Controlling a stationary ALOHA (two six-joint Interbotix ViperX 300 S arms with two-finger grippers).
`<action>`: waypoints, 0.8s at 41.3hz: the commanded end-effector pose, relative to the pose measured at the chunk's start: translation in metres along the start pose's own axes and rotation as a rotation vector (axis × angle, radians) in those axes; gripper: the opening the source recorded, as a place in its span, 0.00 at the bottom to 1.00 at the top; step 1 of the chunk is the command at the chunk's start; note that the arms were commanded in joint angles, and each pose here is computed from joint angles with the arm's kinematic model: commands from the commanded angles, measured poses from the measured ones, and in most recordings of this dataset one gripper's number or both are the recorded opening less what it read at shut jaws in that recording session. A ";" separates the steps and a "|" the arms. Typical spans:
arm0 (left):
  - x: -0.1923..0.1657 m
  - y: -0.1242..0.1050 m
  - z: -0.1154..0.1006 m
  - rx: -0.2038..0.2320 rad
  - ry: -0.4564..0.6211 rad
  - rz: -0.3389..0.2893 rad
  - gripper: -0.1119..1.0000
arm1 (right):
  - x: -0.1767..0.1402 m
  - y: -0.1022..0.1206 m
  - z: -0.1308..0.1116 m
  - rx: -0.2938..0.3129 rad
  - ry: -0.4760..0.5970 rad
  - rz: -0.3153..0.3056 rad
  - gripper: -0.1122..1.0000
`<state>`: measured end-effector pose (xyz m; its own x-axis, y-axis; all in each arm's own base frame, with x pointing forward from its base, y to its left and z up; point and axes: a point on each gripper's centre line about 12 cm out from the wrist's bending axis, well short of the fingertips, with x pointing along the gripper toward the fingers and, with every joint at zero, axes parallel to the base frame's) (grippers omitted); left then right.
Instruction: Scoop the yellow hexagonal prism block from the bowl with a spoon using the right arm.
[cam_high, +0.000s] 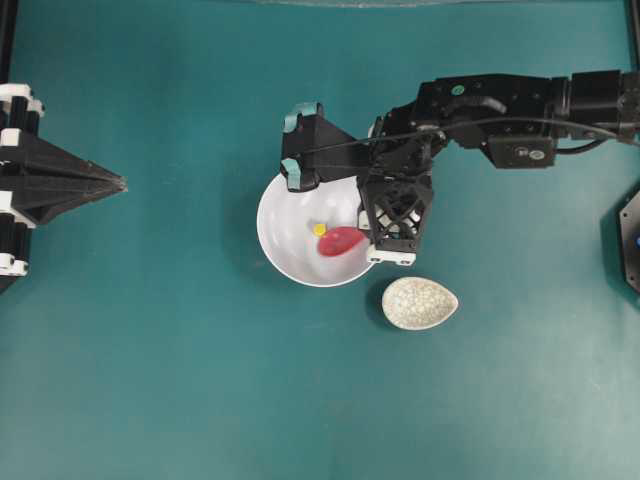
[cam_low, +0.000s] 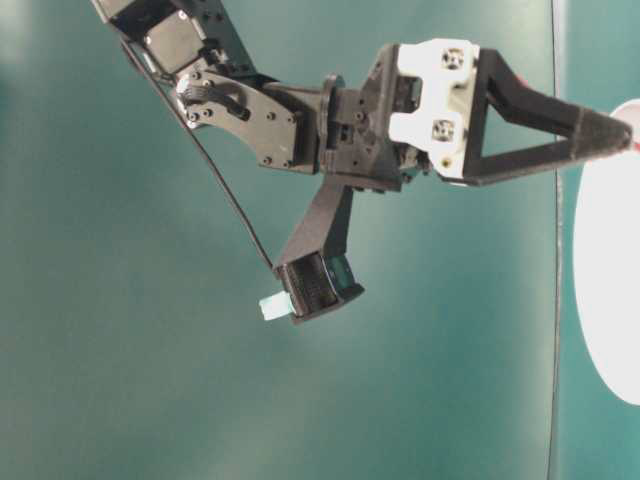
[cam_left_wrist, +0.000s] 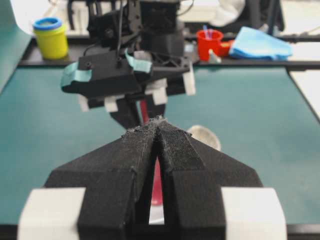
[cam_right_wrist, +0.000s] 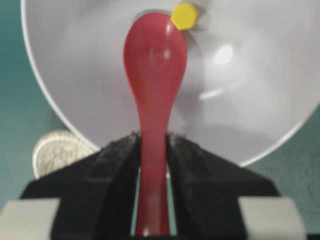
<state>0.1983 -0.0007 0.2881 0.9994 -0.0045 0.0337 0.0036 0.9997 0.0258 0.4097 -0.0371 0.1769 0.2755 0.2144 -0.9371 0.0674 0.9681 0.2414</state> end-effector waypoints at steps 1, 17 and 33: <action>0.003 0.000 0.011 0.003 -0.032 0.000 0.10 | -0.014 0.000 0.011 -0.002 -0.068 -0.010 0.33; 0.003 0.000 0.011 0.005 -0.032 0.000 0.10 | -0.020 -0.012 0.030 0.005 -0.224 -0.060 0.33; 0.003 0.000 0.012 0.003 -0.035 0.000 0.10 | -0.051 -0.002 0.030 -0.015 -0.237 -0.045 0.33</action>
<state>0.1986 -0.0007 0.2878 0.9995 -0.0045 0.0322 0.0036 0.9997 0.0258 0.4269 -0.0553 0.2009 0.4428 0.1367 -0.8862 0.0887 0.9768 0.1950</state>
